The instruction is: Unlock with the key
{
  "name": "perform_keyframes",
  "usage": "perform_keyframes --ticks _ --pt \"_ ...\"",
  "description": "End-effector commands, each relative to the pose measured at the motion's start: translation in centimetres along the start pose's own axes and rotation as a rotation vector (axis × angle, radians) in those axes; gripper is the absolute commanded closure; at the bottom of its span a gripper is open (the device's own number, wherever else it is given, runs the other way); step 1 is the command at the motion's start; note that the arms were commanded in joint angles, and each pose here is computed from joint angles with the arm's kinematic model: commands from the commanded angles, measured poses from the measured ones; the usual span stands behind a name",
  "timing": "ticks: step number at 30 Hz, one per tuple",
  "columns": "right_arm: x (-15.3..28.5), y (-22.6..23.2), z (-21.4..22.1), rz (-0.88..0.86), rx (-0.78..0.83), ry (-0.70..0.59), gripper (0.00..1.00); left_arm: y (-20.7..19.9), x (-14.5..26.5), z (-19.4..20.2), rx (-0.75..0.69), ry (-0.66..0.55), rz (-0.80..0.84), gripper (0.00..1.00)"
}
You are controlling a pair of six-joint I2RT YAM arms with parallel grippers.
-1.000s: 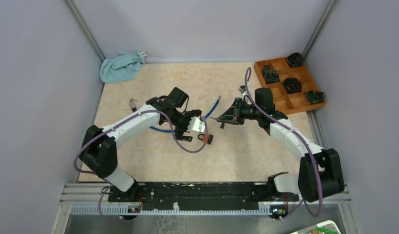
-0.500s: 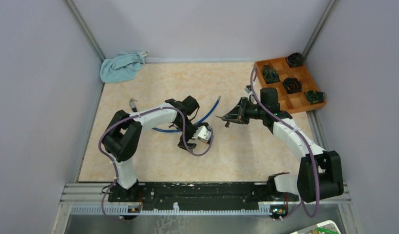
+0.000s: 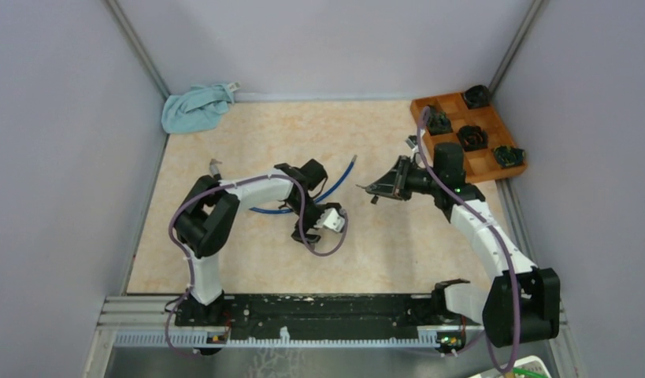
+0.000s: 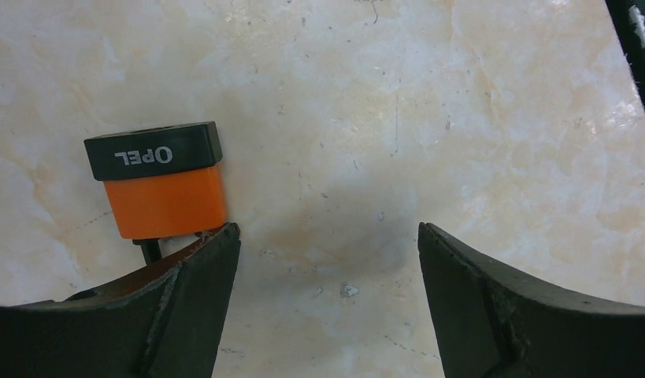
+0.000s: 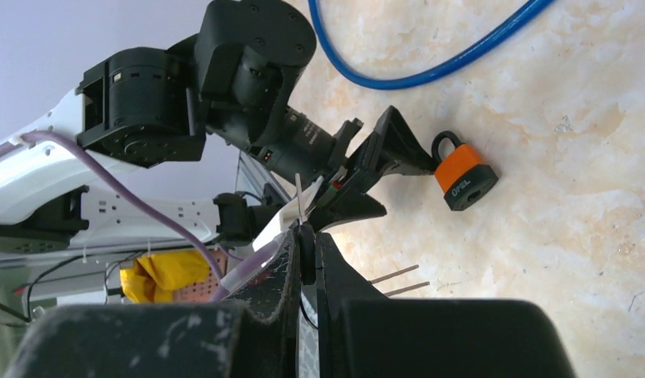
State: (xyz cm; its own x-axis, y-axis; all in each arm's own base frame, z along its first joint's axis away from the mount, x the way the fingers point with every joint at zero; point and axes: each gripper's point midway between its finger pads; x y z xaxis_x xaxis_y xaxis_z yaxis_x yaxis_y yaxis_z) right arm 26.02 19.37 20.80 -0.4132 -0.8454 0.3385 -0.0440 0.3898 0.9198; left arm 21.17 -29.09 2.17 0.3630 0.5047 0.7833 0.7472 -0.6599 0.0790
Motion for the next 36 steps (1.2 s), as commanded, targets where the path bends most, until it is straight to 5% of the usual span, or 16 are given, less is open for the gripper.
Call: perform_keyframes --ticks 1,16,26,36 --pt "1.1 0.4 0.5 -0.033 0.043 0.0 1.0 1.5 -0.5 0.2 -0.027 0.029 -0.027 0.12" --pt "1.4 -0.1 0.3 -0.027 0.024 -0.029 1.0 3.3 3.9 -4.0 -0.115 -0.004 -0.064 0.21" --pt "2.7 -0.6 1.1 0.026 -0.003 -0.076 1.0 8.4 2.0 -4.4 -0.179 -0.049 -0.17 0.17" --pt "3.7 -1.3 1.7 0.064 -0.011 -0.101 1.0 7.0 -1.3 -2.5 -0.148 -0.031 -0.065 0.13"
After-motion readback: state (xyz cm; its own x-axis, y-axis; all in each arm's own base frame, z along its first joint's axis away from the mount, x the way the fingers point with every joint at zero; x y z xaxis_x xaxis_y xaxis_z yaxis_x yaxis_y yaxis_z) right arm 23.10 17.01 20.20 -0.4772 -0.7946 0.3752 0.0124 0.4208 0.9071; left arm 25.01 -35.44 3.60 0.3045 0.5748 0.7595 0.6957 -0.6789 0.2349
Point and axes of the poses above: each gripper's point midway between its finger pads, its own x axis back along the fingers, its own y axis along the line the jaws close on, z = x × y, and after that the axes turned 12 degrees about -x, right-handed
